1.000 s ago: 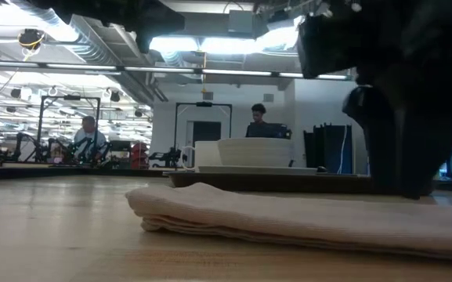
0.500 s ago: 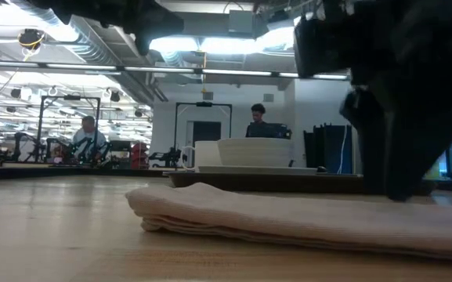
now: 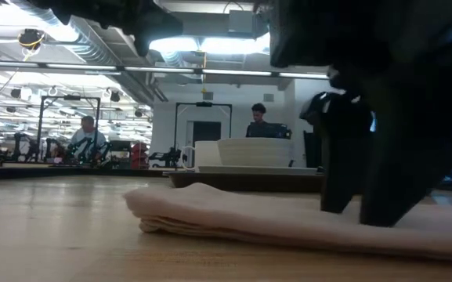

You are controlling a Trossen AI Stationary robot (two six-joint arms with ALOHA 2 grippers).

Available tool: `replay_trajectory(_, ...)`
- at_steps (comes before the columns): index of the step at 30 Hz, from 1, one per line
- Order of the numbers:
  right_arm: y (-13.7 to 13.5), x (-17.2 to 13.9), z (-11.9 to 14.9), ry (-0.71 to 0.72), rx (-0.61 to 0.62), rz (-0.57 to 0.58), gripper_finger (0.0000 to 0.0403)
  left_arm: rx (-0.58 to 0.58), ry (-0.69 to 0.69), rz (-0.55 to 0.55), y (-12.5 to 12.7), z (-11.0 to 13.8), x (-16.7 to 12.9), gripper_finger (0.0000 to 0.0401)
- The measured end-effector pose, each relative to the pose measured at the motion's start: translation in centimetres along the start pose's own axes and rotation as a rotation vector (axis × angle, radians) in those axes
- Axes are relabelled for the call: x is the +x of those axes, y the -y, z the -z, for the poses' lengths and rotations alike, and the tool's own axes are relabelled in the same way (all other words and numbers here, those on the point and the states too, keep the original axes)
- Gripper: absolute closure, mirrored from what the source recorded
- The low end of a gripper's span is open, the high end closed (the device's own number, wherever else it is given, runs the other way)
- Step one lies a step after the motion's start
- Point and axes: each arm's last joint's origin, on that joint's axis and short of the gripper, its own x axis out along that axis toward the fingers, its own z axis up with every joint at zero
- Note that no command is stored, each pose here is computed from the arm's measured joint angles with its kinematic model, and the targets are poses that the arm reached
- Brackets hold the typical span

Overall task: Set up tray
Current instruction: Put the brown napkin to the right of the gray plate on the black serving tray

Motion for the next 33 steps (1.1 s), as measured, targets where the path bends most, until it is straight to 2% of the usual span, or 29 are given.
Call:
replay_trajectory(3,0.0,1.6,0.3,-0.063,0.031,-0.040,0.0179,-0.008,-0.015,-0.002,0.0,0.1,0.0,0.0342)
replay_trajectory(6,0.0,2.0,0.3,-0.083,0.066,-0.063,0.0208,-0.012,-0.030,-0.004,0.0,0.3,0.0,0.0342)
replay_trajectory(12,0.0,2.2,0.4,-0.050,0.075,0.006,0.0290,-0.018,-0.054,-0.007,-0.1,0.5,0.0,0.0342)
replay_trajectory(15,0.0,2.4,0.4,-0.031,0.036,0.043,0.0319,-0.018,-0.054,-0.007,-0.1,0.5,0.0,0.0342)
replay_trajectory(18,0.0,2.5,0.4,-0.021,-0.026,0.053,0.0334,-0.018,-0.054,-0.007,-0.1,0.5,0.0,0.0342)
replay_trajectory(21,0.0,2.5,0.4,-0.018,-0.039,0.052,0.0342,-0.018,-0.054,-0.007,-0.1,0.5,0.0,0.0342)
replay_trajectory(26,0.1,2.6,0.3,-0.025,0.024,0.037,0.0388,-0.022,-0.073,-0.009,-0.1,0.7,0.0,0.0342)
replay_trajectory(30,0.1,2.5,0.2,-0.023,0.077,0.034,0.0396,-0.024,-0.082,-0.009,-0.1,0.8,0.0,0.0342)
replay_trajectory(33,0.2,1.3,0.0,0.000,0.129,0.027,0.0399,-0.023,-0.080,-0.009,-0.1,0.8,-0.1,0.0342)
